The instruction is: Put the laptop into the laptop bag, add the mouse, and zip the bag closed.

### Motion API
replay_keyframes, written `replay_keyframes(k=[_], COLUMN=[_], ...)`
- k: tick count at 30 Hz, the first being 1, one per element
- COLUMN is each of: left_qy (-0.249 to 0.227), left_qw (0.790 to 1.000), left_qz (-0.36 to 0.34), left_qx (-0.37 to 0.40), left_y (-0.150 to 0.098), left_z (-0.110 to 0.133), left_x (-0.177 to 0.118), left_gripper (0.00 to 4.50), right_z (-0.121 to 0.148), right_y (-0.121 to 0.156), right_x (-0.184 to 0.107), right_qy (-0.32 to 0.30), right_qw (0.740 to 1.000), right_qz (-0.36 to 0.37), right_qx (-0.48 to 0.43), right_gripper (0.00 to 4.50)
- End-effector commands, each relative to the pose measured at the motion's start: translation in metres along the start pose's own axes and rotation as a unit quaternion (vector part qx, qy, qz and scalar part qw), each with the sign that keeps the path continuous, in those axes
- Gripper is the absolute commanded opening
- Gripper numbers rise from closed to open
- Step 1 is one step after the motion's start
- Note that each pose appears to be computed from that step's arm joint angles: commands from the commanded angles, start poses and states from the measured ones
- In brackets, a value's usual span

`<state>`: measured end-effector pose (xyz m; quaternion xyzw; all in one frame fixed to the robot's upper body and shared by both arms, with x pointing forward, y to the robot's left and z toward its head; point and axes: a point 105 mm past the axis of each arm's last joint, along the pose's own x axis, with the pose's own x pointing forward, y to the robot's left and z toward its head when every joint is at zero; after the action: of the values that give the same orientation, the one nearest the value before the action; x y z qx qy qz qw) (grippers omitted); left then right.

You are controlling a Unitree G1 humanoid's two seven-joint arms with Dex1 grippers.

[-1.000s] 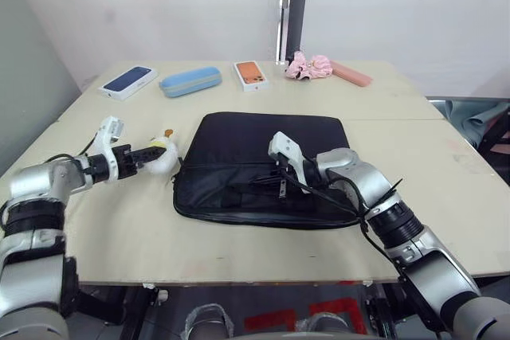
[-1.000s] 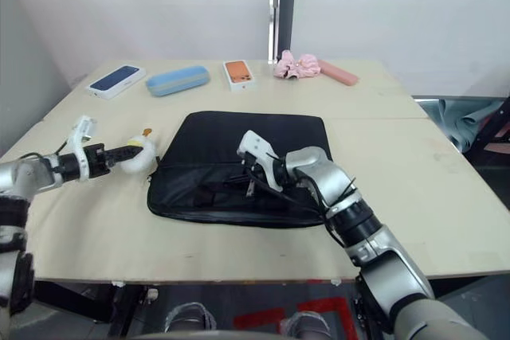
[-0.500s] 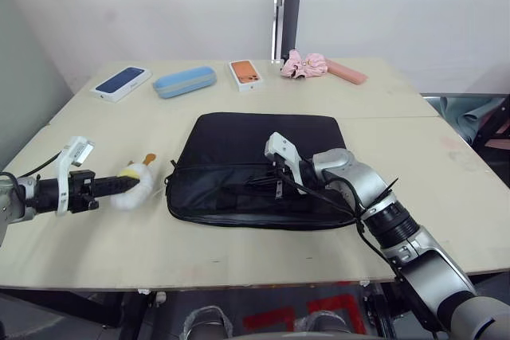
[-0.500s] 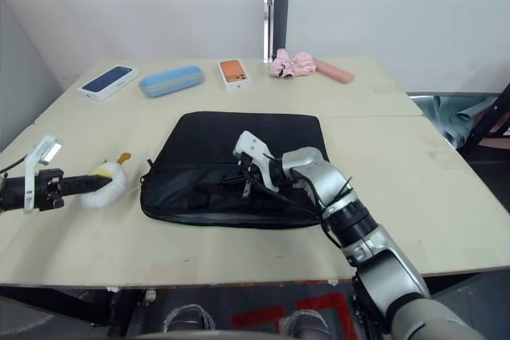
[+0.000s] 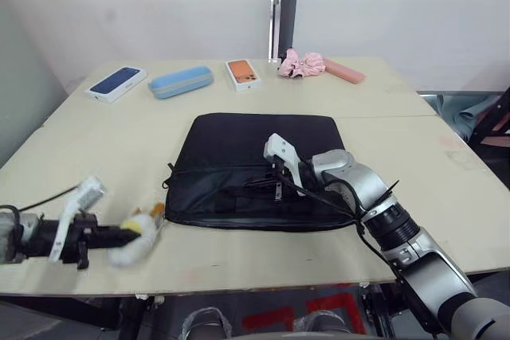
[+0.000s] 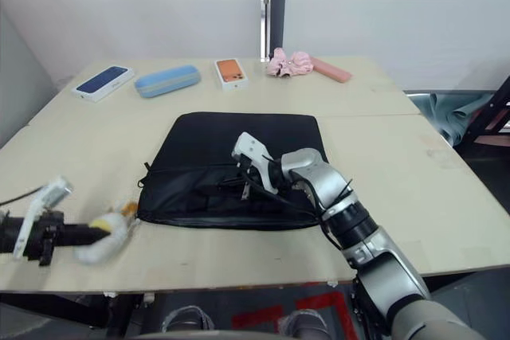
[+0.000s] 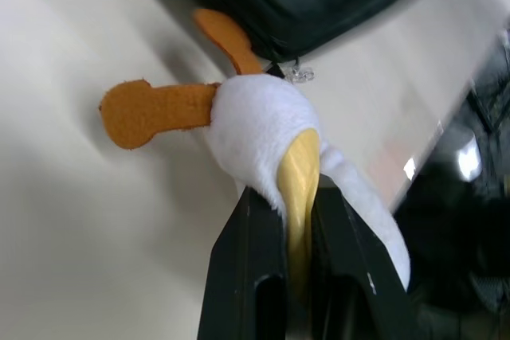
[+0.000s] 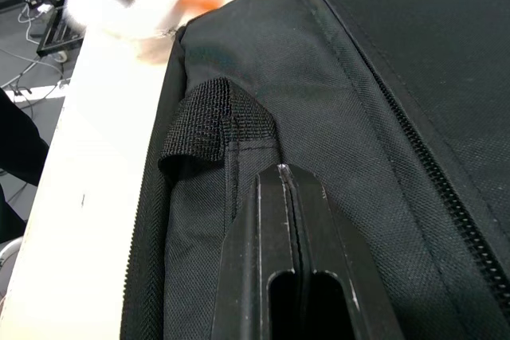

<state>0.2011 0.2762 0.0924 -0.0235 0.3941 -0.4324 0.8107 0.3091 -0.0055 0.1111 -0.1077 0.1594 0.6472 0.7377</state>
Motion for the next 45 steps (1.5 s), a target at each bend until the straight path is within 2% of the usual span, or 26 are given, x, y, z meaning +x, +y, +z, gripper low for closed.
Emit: replay_keyframes(k=[1, 7, 10, 13, 16, 19, 21, 23, 24, 26, 28, 32, 37, 42, 44, 45], left_qy=[0.021, 0.033, 0.029, 0.015, 0.029, 0.063, 0.070, 0.056, 0.039, -0.016, -0.059, -0.104, -0.112, -0.102, -0.110, -0.111], left_qw=[1.000, 0.998, 0.995, 0.991, 0.978, 0.950, 0.922, 0.888, 0.878, 0.853, 0.833, 0.804, 0.762, 0.698, 0.690, 0.693], left_qz=[0.005, 0.003, 0.027, 0.012, -0.007, 0.012, 0.015, -0.005, -0.026, -0.070, -0.103, -0.139, -0.209, -0.265, -0.280, -0.275], left_qx=[0.019, 0.059, 0.091, 0.134, 0.205, 0.304, 0.381, 0.457, 0.477, 0.516, 0.541, 0.568, 0.602, 0.657, 0.658, 0.657], left_y=[-0.003, -0.015, -0.016, -0.032, -0.050, -0.049, -0.050, -0.060, -0.070, -0.093, -0.110, -0.120, -0.126, -0.130, -0.133, -0.131], left_z=[-0.007, -0.003, 0.011, 0.030, 0.038, 0.042, 0.050, 0.059, 0.063, 0.077, 0.087, 0.104, 0.117, 0.113, 0.113, 0.116], left_x=[0.006, 0.014, 0.028, 0.044, 0.054, 0.060, 0.066, 0.073, 0.078, 0.086, 0.090, 0.098, 0.119, 0.141, 0.145, 0.145], left_gripper=[0.01, 0.01, 0.01, 0.01, 0.01, 0.01, 0.01, 0.01, 0.01, 0.01, 0.01, 0.01, 0.01, 0.01, 0.01, 0.01], right_z=[-0.030, -0.030, -0.030, -0.029, -0.028, -0.028, -0.028, -0.028, -0.027, -0.027, -0.027, -0.026, -0.024, -0.025, -0.025, -0.026], right_y=[-0.006, -0.006, -0.006, -0.006, -0.006, -0.006, -0.006, -0.007, -0.006, -0.007, -0.007, -0.008, -0.012, -0.011, -0.010, -0.010], right_x=[-0.003, -0.004, -0.002, -0.001, 0.000, 0.000, 0.000, 0.000, 0.000, -0.001, -0.001, -0.002, -0.005, -0.007, -0.008, -0.009], right_qy=[0.049, 0.053, 0.054, 0.055, 0.057, 0.058, 0.059, 0.061, 0.061, 0.063, 0.065, 0.067, 0.072, 0.076, 0.077, 0.077], right_qw=[0.998, 0.998, 0.998, 0.998, 0.998, 0.998, 0.998, 0.998, 0.998, 0.997, 0.997, 0.997, 0.997, 0.997, 0.997, 0.997], right_qz=[-0.021, -0.015, -0.013, -0.008, -0.006, -0.004, -0.003, -0.002, -0.001, -0.001, -0.001, 0.000, -0.003, -0.005, -0.005, -0.008], right_qx=[0.043, 0.040, 0.039, 0.038, 0.037, 0.036, 0.035, 0.034, 0.034, 0.032, 0.032, 0.028, 0.025, 0.024, 0.024, 0.026], right_gripper=[0.00, 0.00, 0.00, 0.00, 0.00, 0.00, 0.00, 0.00, 0.00, 0.00, 0.00, 0.00, 0.00, 0.00, 0.00, 0.00])
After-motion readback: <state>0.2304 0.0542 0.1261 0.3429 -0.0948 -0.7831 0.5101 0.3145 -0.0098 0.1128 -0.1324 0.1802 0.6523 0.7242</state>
